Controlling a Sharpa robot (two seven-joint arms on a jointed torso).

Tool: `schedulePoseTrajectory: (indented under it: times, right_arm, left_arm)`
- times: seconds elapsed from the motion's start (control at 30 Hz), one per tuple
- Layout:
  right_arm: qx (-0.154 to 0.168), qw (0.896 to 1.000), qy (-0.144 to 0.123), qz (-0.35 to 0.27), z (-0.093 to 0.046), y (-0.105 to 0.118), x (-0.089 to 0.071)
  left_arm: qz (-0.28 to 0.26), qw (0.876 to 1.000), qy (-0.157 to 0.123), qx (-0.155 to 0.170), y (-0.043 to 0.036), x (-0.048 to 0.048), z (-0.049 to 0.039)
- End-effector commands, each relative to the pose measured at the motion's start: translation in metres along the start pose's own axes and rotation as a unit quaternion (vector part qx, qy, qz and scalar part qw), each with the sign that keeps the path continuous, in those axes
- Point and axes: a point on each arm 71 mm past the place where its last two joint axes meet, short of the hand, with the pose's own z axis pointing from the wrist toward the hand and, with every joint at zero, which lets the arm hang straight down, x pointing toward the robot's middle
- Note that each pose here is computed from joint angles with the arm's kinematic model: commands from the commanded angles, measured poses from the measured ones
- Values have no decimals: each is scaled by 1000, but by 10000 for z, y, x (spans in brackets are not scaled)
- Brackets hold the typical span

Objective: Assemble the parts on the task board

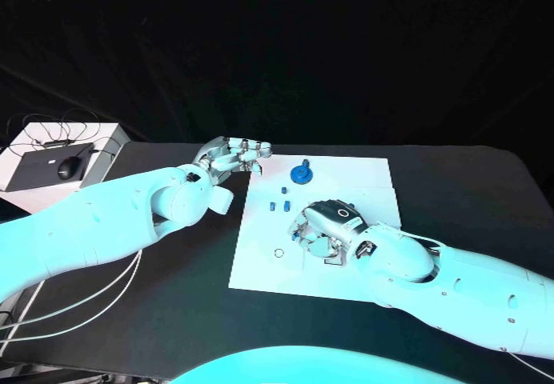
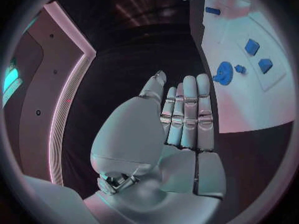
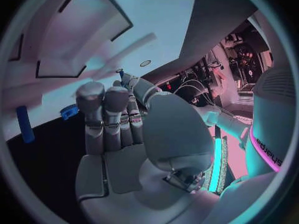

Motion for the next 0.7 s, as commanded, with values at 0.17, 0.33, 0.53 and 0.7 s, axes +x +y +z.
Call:
schedulePoseTrajectory:
  times: [0.17, 0.33, 0.53, 0.7]
  right_arm:
    - [-1, 1000, 11, -15, 13, -5, 31]
    - [0, 1000, 13, -22, 14, -12, 43]
    - [0, 999, 16, -28, 9, -19, 49]
    - [1, 999, 18, -32, 3, -26, 51]
  left_arm:
    - [-3, 1000, 3, 4, -17, 9, -4]
    - [-3, 1000, 4, 3, -17, 5, -7]
    - [-3, 1000, 4, 2, -17, 1, -9]
    - [-2, 1000, 4, 2, -15, 0, -9]
